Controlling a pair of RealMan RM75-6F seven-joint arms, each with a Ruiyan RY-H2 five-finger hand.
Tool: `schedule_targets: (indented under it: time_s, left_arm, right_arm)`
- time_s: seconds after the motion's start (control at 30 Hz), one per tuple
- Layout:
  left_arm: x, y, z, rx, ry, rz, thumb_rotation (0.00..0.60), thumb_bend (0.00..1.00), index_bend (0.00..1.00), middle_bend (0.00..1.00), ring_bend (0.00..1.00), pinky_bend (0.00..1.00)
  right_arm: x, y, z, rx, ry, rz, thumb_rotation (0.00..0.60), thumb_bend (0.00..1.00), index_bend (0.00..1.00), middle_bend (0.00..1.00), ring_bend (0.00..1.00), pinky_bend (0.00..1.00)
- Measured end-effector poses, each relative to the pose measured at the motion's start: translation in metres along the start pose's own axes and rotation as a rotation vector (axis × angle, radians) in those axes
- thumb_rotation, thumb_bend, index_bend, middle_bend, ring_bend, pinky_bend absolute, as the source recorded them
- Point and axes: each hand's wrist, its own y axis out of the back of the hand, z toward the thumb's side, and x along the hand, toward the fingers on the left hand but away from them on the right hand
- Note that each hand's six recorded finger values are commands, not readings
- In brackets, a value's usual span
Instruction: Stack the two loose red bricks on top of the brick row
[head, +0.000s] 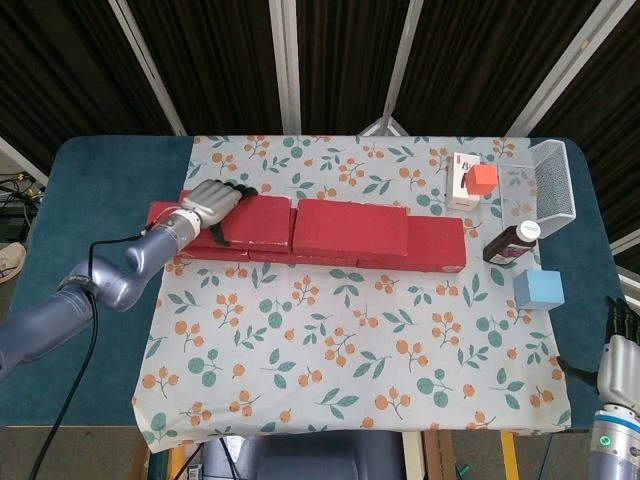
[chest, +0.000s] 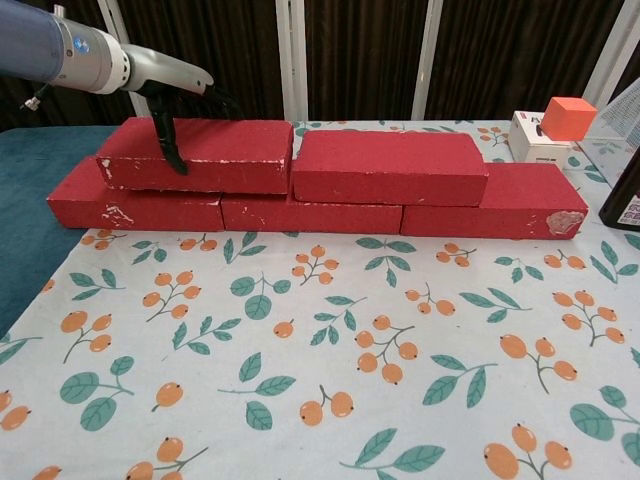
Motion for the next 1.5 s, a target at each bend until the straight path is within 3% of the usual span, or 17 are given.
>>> schedule_targets:
  time_s: [0.97, 1.5]
  left_arm:
    - [0.011, -0.001, 0.017, 0.021, -0.015, -0.026, 0.600, 0.01, 0.43, 0.37, 0.23, 0.25]
    - [0.011, -0.002, 0.009, 0.016, 0.016, -0.036, 0.600, 0.01, 0.43, 0.38, 0.24, 0.25]
  right_arm:
    - [-0.002, 0.003, -0.003, -0.015, -0.007, -0.003, 0.600, 0.12, 0.04, 0.06, 0.04, 0.00]
    - [-0.003, 0.001, -0.003, -0.011, -0.009, 0.001, 0.600, 0.12, 0.04, 0.06, 0.04, 0.00]
